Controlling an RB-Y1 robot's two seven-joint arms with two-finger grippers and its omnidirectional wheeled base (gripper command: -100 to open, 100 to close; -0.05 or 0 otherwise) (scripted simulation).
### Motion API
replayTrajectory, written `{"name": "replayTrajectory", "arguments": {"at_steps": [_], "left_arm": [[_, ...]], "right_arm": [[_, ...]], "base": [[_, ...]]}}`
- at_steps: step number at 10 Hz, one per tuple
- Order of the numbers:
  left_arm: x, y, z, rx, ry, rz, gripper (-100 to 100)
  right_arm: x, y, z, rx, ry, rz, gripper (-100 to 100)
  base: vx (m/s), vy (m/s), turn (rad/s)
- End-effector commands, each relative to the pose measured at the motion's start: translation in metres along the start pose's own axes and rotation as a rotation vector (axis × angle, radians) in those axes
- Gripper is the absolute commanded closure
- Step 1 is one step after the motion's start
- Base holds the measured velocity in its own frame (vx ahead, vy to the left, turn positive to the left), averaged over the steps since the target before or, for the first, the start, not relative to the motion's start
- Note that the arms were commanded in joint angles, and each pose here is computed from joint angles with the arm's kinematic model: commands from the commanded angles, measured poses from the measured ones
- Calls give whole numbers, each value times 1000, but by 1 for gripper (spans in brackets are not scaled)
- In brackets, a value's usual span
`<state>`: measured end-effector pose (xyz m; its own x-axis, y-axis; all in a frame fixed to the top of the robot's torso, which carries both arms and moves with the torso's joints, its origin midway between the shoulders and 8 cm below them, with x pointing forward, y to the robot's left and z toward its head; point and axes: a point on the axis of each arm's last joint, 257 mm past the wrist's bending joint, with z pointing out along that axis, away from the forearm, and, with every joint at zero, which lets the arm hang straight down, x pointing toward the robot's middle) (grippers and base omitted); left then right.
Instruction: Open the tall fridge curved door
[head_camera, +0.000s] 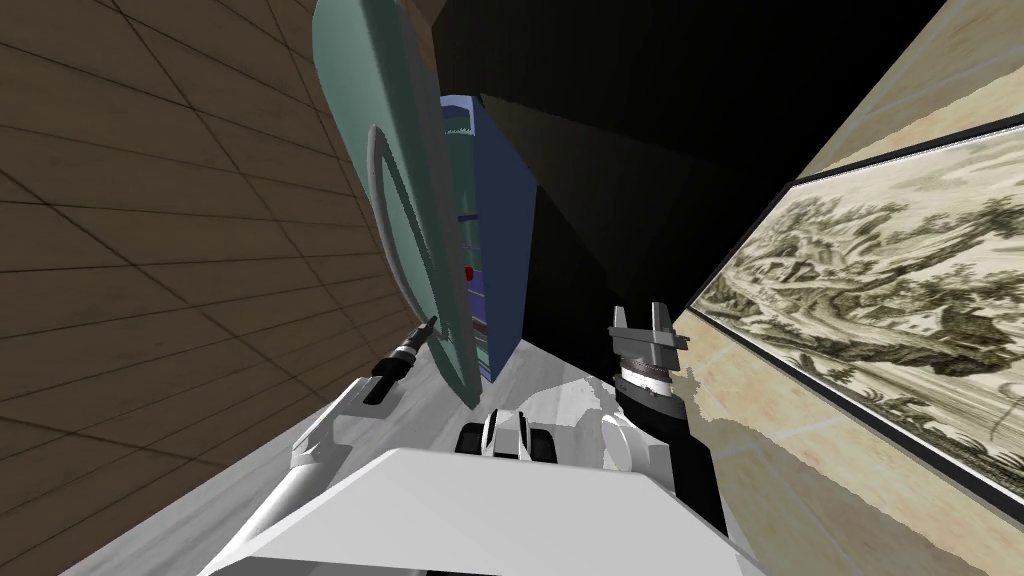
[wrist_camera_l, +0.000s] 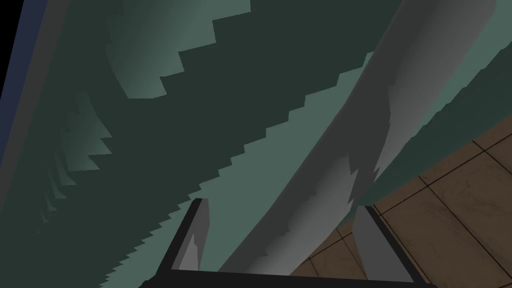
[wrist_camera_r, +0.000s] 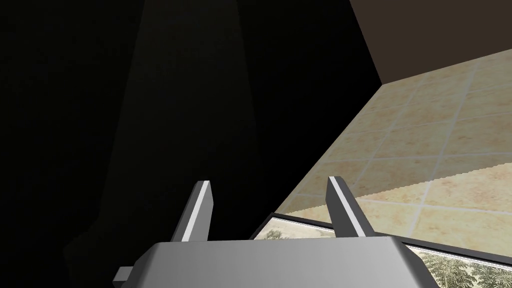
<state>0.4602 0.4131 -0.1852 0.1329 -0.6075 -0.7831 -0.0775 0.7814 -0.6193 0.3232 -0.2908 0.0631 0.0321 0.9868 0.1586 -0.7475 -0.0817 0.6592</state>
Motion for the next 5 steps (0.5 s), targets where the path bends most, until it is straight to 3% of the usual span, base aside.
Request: {"name": "replayTrajectory", "arguments": {"at_steps": [1,2,3,4,5], "left_arm": [[22,-34,11,41,31,-15,100],[31,-39,11,51,46,9,100],[42,-64,17,84,58,-27,100],[54,-72,16,100,80,-1,100],[62,-96,21,131,86,-28,100]], "right_arm": [[0,0,0,0,0,0,0],[0,0,0,0,0,0,0],[0,0,0,0,0,0,0],[0,0,0,0,0,0,0],[0,0,0,0,0,0,0]], "base": [[-159,227,133],[-133,233,65],[-110,306,124],[-146,308,61],[-138,339,151]]}}
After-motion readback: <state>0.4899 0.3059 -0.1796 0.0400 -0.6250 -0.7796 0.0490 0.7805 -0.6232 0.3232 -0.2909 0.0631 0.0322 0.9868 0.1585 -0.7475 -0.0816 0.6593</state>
